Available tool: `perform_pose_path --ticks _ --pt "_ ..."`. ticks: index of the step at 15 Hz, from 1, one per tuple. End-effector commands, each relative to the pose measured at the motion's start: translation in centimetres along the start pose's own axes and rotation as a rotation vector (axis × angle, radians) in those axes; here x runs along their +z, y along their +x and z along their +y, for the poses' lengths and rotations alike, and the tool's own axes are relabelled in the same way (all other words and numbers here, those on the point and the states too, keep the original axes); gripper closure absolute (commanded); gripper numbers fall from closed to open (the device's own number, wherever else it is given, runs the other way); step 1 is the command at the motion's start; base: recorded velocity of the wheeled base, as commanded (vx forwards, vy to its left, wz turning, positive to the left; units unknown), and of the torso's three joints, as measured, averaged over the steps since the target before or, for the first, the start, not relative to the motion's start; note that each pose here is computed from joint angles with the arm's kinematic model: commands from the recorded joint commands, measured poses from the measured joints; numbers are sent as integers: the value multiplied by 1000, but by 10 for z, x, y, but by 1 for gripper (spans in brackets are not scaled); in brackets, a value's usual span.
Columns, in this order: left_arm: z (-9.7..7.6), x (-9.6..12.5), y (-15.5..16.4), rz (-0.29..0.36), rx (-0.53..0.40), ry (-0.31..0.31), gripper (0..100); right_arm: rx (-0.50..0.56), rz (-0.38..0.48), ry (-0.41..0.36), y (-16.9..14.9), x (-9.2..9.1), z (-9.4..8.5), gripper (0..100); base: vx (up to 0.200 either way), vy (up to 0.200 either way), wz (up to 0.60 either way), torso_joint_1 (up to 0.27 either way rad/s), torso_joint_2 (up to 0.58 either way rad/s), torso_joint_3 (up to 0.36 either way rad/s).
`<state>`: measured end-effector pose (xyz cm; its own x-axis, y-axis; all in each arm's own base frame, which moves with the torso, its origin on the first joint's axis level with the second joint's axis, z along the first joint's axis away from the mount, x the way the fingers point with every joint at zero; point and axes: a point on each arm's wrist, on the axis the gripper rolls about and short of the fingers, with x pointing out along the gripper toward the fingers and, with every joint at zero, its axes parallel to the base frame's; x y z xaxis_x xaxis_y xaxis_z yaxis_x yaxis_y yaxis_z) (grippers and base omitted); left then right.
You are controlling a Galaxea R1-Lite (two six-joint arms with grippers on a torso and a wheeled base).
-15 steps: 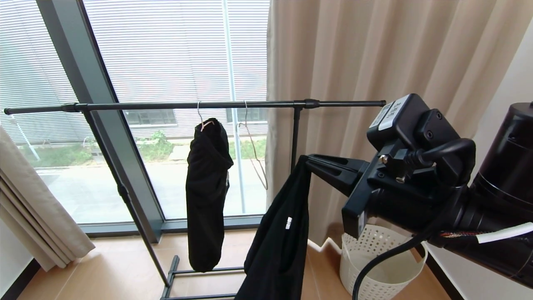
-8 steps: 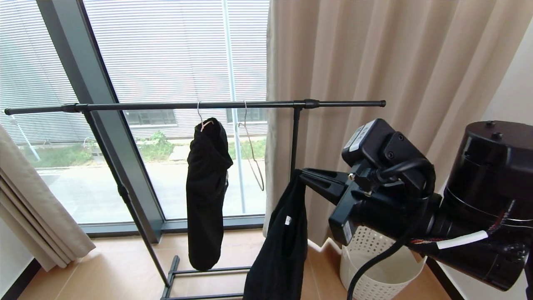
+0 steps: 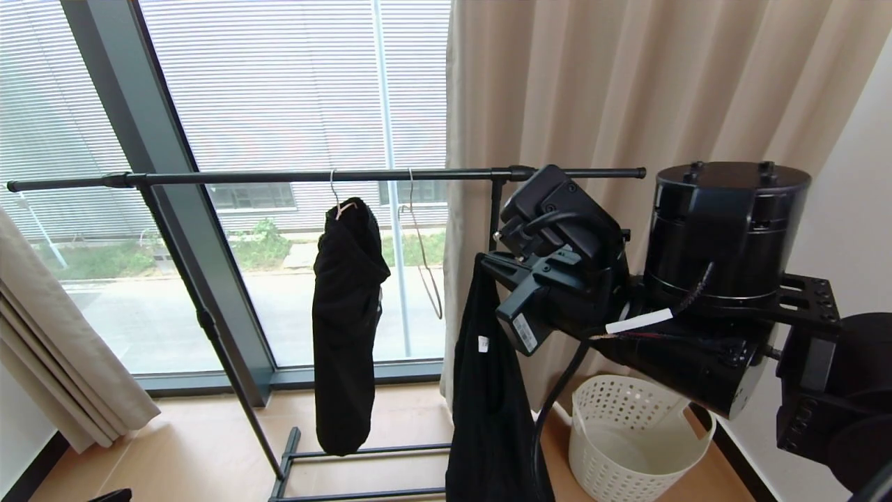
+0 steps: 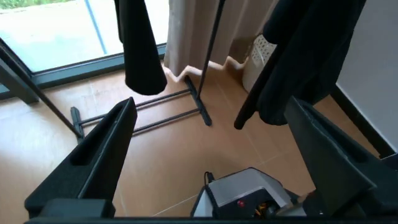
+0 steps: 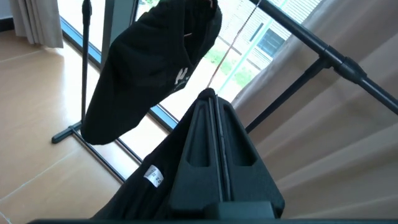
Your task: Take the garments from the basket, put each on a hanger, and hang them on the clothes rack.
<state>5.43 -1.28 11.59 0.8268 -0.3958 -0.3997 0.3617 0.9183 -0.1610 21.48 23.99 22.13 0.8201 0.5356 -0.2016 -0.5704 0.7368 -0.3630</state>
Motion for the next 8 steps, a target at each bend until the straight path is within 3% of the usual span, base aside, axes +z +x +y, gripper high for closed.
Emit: perform_pose_path --ticks 1,3,5,7,8 --pt "4 53 70 138 -89 -115 0 -30 39 36 11 -2 -11 100 0 0 0 0 0 0" --pt "-2 63 77 136 -128 -101 0 -26 71 113 10 -12 -11 100 0 0 0 0 0 0" --pt "-17 78 95 155 -208 -59 0 -18 68 139 16 -12 -16 100 0 0 0 0 0 0" --pt "-33 98 139 201 -265 -54 0 -17 72 141 16 -13 -16 100 0 0 0 0 0 0" --pt "-39 98 160 239 -261 -47 0 -18 74 139 16 -14 -16 100 0 0 0 0 0 0"
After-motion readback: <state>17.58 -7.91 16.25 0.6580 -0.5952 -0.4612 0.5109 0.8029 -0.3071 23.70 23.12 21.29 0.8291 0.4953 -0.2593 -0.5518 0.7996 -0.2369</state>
